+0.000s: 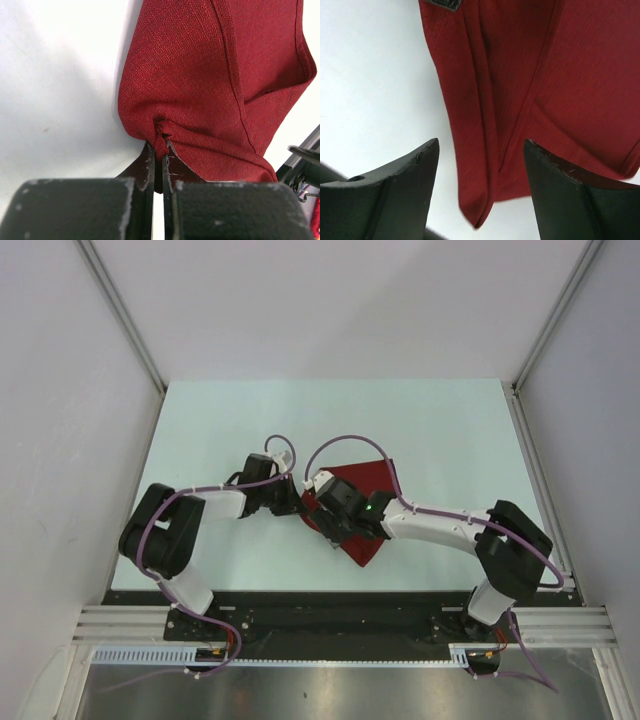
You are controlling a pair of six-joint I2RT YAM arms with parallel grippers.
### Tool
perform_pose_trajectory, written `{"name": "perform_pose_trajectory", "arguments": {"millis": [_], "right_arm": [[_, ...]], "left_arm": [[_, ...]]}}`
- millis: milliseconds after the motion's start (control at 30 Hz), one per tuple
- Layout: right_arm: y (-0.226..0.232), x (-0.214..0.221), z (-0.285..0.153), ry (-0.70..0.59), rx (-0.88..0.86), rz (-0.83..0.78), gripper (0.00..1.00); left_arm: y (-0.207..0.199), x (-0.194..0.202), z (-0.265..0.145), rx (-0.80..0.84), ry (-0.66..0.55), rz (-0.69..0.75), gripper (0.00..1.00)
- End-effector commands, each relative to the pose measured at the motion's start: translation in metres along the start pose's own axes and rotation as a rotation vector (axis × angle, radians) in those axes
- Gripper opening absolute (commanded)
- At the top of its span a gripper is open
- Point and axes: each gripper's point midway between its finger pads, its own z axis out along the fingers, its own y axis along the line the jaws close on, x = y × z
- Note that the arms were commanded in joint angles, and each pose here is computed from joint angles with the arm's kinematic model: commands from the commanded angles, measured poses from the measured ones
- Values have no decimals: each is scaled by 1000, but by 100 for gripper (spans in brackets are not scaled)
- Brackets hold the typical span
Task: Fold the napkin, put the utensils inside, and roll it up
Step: Roll the napkin with the utensil
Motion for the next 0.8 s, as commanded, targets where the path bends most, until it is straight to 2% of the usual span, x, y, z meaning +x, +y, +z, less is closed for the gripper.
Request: {"name": "perform_pose_trajectory", "arguments": {"millis": [0,233,667,767], "right_arm": [[5,-23,16,-104,-2,-92,72],[24,-10,33,-87,-106,-122,68],[10,11,60,-16,-161,-65,64],[17,19,63,12,-214,-58,50]], "left_arm": [[2,-19,2,-21,-45,32,0],[1,-21,3,-20,-44,32,0],[-7,-24,2,15,-53,39,0],[-12,-26,1,39,-59,41,0]]}}
